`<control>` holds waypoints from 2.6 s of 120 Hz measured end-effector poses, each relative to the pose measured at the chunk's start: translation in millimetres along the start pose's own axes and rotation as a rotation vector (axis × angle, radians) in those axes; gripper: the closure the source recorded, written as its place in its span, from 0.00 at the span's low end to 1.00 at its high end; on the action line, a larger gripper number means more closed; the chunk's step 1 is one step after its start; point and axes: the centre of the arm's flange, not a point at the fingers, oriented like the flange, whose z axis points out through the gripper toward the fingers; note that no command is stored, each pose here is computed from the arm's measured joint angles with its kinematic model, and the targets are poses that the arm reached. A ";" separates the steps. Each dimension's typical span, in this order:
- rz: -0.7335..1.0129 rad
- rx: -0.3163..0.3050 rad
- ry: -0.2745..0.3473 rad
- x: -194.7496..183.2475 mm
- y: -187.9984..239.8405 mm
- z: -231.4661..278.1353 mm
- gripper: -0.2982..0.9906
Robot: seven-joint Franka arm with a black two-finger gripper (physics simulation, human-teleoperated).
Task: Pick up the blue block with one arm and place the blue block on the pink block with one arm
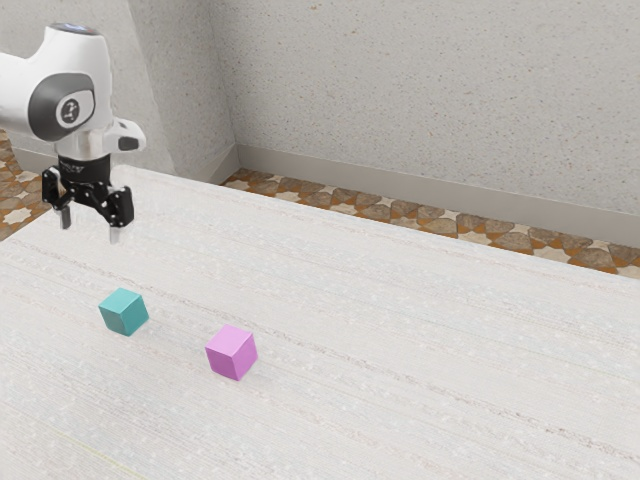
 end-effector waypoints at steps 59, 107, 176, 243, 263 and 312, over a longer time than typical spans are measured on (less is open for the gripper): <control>0.250 -0.007 0.057 26.9 23.5 100.4 0.23; 0.216 -0.024 0.042 37.5 -64.2 163.0 0.23; 0.263 -0.101 0.060 72.4 -49.0 220.0 0.23; 0.272 -0.120 0.047 88.1 -32.8 240.9 0.41; 0.270 -0.121 0.033 89.5 -31.4 251.2 0.44; 0.266 -0.102 0.084 82.2 -34.0 196.1 0.47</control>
